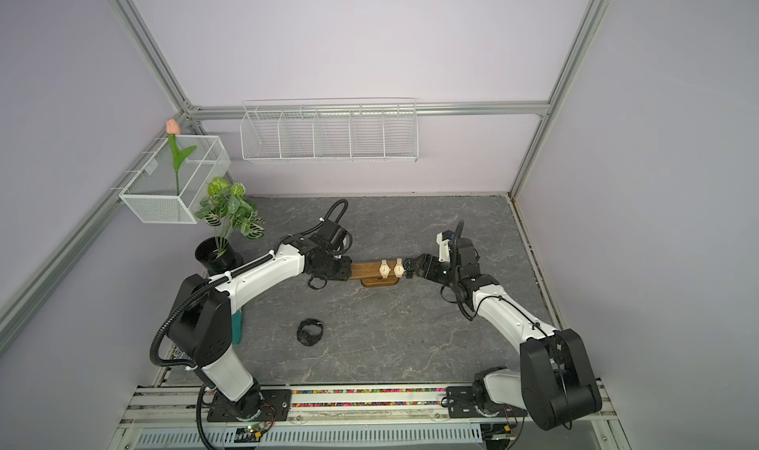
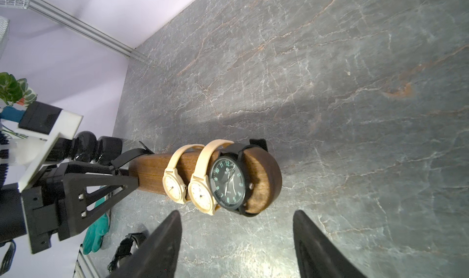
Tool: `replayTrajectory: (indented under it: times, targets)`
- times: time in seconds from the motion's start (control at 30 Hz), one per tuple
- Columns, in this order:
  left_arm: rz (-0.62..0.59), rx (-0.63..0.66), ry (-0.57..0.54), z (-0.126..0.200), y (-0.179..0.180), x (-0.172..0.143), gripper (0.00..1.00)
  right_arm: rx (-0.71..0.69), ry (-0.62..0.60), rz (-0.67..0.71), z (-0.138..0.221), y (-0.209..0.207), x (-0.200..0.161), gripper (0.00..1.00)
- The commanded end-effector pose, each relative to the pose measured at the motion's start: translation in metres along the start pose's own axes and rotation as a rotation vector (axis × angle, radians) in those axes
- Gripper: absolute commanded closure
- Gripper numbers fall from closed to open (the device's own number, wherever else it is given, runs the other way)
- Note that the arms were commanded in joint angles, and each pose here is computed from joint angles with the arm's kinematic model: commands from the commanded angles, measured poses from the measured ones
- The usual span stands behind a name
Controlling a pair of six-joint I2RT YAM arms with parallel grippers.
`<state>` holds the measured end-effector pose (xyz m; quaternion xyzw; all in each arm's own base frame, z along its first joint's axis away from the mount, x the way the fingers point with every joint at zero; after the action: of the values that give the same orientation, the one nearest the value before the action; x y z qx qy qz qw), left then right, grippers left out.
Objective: Place watch on stand
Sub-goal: Place the watch on the stand.
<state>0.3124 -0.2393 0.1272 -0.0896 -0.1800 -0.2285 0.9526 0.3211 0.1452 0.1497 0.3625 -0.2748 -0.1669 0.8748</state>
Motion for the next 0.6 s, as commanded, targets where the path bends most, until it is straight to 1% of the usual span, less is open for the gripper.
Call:
replayTrajectory:
  times: [0.0, 0.2, 0.57]
  targets:
    - [0.008, -0.004, -0.007, -0.002, -0.006, 0.009, 0.65, -0.012, 0.030, 0.002, -0.005, -0.001, 0.001, 0.27]
    - [0.015, -0.012, -0.013, -0.005, -0.009, 0.016, 0.65, -0.014, 0.056, -0.002, -0.011, 0.000, 0.001, 0.23]
    - [0.005, -0.022, -0.007, -0.004, -0.016, 0.024, 0.63, -0.034, 0.101, 0.010, -0.025, -0.005, -0.010, 0.21]
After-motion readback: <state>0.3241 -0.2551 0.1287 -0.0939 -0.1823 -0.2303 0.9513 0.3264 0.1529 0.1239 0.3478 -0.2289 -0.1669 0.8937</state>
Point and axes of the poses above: each gripper's point midway between its finger pads, its own z axis back along the fingers, its own y axis along the line the jaws close on, x = y × z, the point moved 3 cm from there along z, back along the fingers, and after that the axes turned 15 degrees about -z, right-handed, at the moved point
